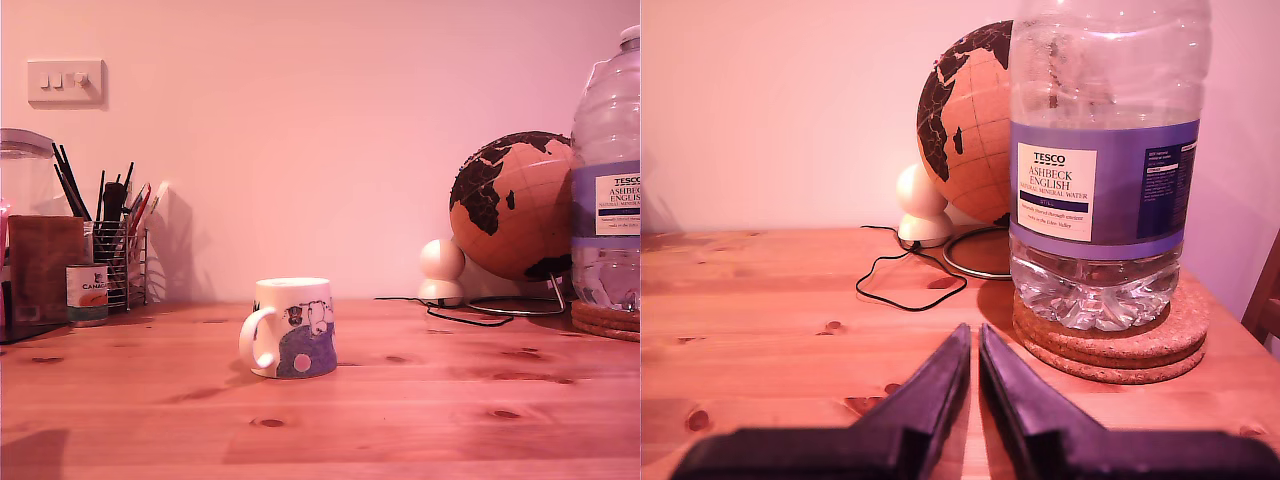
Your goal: Lift the coffee cup and remove the coffee capsule that is hidden under it
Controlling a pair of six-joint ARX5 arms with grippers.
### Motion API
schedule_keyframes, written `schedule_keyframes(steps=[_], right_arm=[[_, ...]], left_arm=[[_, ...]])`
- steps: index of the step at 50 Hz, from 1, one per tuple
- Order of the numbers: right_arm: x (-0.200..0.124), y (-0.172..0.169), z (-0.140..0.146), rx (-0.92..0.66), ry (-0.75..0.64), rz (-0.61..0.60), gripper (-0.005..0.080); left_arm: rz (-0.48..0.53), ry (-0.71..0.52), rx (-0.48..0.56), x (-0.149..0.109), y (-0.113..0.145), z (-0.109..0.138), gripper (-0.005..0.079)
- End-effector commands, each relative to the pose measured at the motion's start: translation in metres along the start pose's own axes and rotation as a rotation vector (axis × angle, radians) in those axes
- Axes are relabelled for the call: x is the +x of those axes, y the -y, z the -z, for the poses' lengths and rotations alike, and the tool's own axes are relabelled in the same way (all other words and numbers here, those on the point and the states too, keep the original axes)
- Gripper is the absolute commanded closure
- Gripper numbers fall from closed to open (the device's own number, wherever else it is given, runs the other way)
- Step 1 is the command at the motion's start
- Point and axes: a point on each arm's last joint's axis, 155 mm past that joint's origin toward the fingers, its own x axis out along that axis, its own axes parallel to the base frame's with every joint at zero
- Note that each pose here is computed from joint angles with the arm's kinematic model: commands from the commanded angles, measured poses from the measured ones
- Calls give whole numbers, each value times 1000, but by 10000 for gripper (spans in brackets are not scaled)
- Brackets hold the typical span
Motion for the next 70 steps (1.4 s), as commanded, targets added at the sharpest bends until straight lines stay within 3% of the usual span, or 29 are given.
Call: schedule_keyframes(steps=[1,20,27,31,43,51,70], right_arm=[[-6,-7,12,245,-108,-33,764],[-6,-7,10,249,-101,-37,764],[-5,-9,-1,341,-61,-50,764],[-6,-20,-17,420,-21,-116,764],[-24,-57,-63,399,45,-345,764],[-33,-73,-69,392,-18,-424,764],[-24,-86,-58,343,-253,-458,764]], left_arm=[[148,-119,-202,-7,26,17,761],[154,-114,-206,-7,27,16,761],[199,-80,-314,-7,35,3,761],[254,-31,-367,-9,43,-13,761],[518,49,-418,-32,84,-61,762],[632,-8,-415,-40,105,-64,762],[746,-177,-309,-26,137,-56,761]])
